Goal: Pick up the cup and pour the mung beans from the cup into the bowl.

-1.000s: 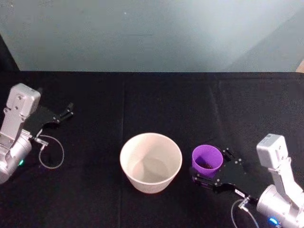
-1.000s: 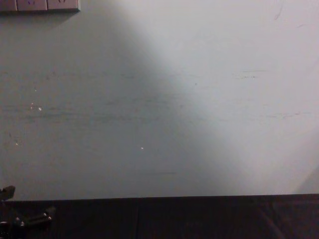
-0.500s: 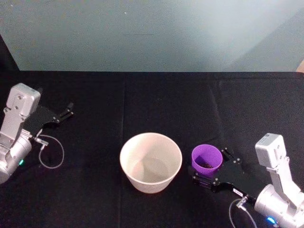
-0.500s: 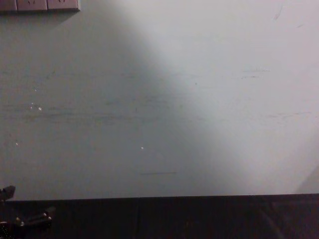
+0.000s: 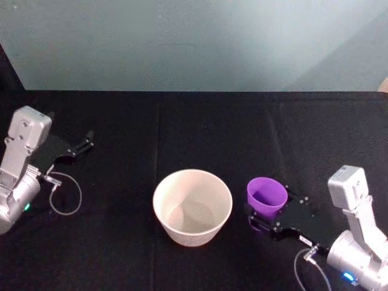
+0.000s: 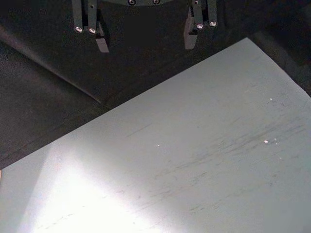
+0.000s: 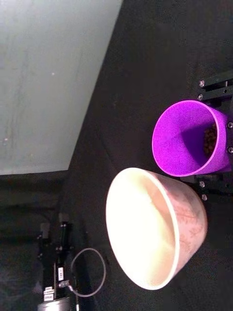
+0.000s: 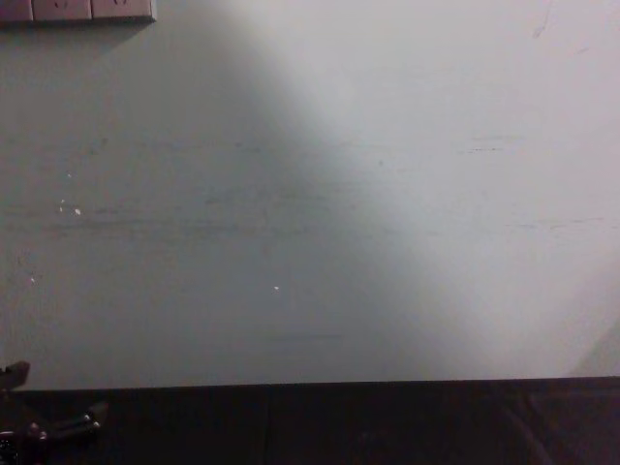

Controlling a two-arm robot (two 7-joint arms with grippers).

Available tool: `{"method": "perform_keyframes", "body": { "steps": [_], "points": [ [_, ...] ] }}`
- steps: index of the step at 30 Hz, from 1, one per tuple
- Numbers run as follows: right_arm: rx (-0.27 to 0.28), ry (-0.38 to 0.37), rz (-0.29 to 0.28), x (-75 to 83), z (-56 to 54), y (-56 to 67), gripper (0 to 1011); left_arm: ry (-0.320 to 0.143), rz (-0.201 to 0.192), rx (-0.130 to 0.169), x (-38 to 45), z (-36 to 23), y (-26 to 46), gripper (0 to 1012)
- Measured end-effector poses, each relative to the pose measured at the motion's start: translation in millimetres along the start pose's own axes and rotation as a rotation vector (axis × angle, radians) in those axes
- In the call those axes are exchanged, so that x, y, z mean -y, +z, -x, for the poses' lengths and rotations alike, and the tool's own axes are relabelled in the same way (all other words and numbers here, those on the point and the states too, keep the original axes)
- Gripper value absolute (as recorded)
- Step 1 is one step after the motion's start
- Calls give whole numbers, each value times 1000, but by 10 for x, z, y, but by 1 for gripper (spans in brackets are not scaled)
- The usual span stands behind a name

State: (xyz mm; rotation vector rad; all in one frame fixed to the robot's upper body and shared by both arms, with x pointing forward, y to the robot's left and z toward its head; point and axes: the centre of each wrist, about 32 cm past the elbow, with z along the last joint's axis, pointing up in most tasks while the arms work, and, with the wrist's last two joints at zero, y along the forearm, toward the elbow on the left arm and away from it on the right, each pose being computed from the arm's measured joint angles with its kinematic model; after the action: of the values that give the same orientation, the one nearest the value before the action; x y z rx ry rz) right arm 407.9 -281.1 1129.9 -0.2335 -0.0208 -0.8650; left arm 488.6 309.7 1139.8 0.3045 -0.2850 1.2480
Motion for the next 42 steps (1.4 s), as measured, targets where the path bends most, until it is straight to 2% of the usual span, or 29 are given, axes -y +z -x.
{"method": "perform_keyframes", "body": {
  "steps": [11,16,26,35,42],
  "points": [
    [92,-35,-38,-9,-117,236,734,0,0,0,0,0,0,1000],
    [108,-56,-67,-34,-149,297,734,0,0,0,0,0,0,1000],
    [85,-72,-117,-186,-214,365,734,0,0,0,0,0,0,1000],
    [48,-52,-124,-316,-253,402,734,0,0,0,0,0,0,1000],
    [44,-49,-123,-324,-253,401,734,0,0,0,0,0,0,1000]
  ]
}}
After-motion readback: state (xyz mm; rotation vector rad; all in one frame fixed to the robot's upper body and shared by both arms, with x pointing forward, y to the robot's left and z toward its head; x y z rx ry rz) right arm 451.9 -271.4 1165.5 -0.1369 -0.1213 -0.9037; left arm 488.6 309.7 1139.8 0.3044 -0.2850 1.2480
